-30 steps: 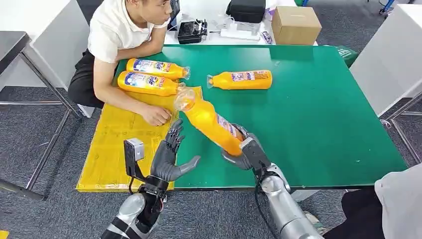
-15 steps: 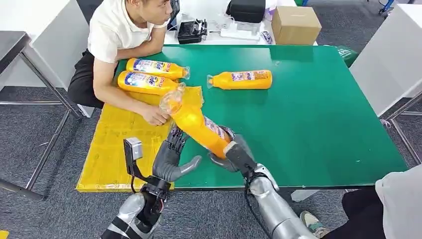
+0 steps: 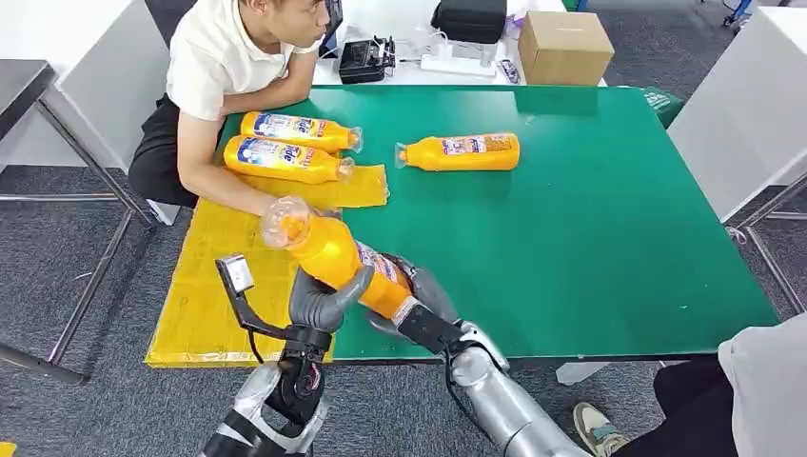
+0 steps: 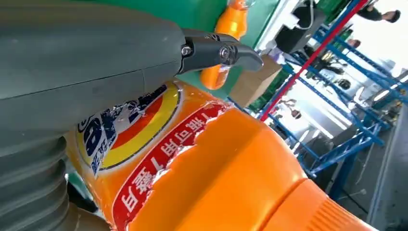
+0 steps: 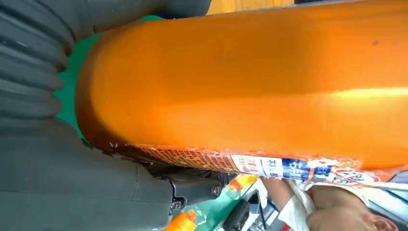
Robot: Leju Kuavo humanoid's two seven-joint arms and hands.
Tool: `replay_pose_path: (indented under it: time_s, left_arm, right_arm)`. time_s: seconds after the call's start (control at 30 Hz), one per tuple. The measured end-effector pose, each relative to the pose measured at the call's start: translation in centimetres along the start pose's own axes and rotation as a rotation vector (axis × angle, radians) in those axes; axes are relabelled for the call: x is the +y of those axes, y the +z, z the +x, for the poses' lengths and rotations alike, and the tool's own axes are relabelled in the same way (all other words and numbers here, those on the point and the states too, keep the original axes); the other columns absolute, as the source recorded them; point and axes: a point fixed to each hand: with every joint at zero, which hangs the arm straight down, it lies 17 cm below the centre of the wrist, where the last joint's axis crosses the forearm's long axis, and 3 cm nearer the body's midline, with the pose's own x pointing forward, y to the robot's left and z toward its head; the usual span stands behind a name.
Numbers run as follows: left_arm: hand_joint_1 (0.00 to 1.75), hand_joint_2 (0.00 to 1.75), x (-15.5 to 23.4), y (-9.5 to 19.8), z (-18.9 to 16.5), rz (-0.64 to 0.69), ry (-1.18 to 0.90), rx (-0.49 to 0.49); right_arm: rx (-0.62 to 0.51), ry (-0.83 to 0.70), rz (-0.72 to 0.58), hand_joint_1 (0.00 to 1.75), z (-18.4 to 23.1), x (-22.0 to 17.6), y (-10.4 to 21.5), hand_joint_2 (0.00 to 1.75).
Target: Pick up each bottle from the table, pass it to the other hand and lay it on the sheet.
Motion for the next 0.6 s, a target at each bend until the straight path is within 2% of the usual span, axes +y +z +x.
replay_pose_path:
  time_s: [0.1, 0.13, 0.17, 0.2, 0.27, 0.3, 0.33, 0.37, 0.43, 0.47, 0.6]
  left_arm:
    - [0.0, 1.75, 0.0, -0.1, 0.1, 0.005, 0.0, -0.006]
    - [0.09, 1.75, 0.0, -0.1, 0.1, 0.005, 0.0, -0.007]
    - [1.54, 1.75, 0.0, -0.1, 0.1, 0.004, 0.0, -0.007]
    - [1.75, 1.75, -0.1, -0.1, 0.2, 0.004, -0.001, -0.009]
    - [1.75, 1.75, -0.2, -0.2, 0.5, 0.0, -0.014, -0.026]
    - [1.75, 1.75, -0.1, -0.2, 0.7, 0.005, -0.038, -0.044]
    - [1.75, 1.75, -0.1, -0.3, 0.9, 0.012, -0.066, -0.059]
    - [1.75, 1.75, -0.2, -0.4, 1.0, 0.016, -0.091, -0.069]
    - [1.75, 1.75, -0.5, -0.8, 1.3, 0.017, -0.114, -0.081]
    - [1.75, 1.75, -0.5, -1.0, 1.4, 0.02, -0.116, -0.085]
    - [1.75, 1.75, -0.4, -1.1, 2.0, 0.026, -0.142, -0.117]
  right_arm:
    - [0.001, -0.006, 0.001, 1.75, 0.1, 0.2, -0.1, 1.75]
    - [0.0, -0.007, 0.002, 1.75, 0.1, 0.3, -0.2, 1.75]
    - [0.0, -0.007, 0.003, 1.75, 0.1, 0.3, -0.2, 1.75]
    - [0.0, -0.009, 0.003, 1.75, 0.1, 0.3, -0.2, 1.75]
    - [0.0, -0.018, 0.001, 1.62, 0.2, 0.3, -0.3, 1.75]
    - [-0.002, -0.023, -0.002, 1.38, 0.3, 0.3, -0.4, 1.75]
    - [-0.003, -0.029, -0.005, 0.1, 0.4, 0.4, -0.5, 1.75]
    - [-0.004, -0.038, -0.008, 0.0, 0.5, 0.4, -0.5, 1.75]
    - [-0.01, -0.068, -0.001, 0.0, 0.7, 0.8, -0.5, 1.75]
    - [-0.013, -0.091, 0.014, 0.0, 1.0, 1.5, -0.4, 0.0]
    - [-0.035, -0.168, 0.02, 0.0, 2.0, 2.4, 0.0, 0.0]
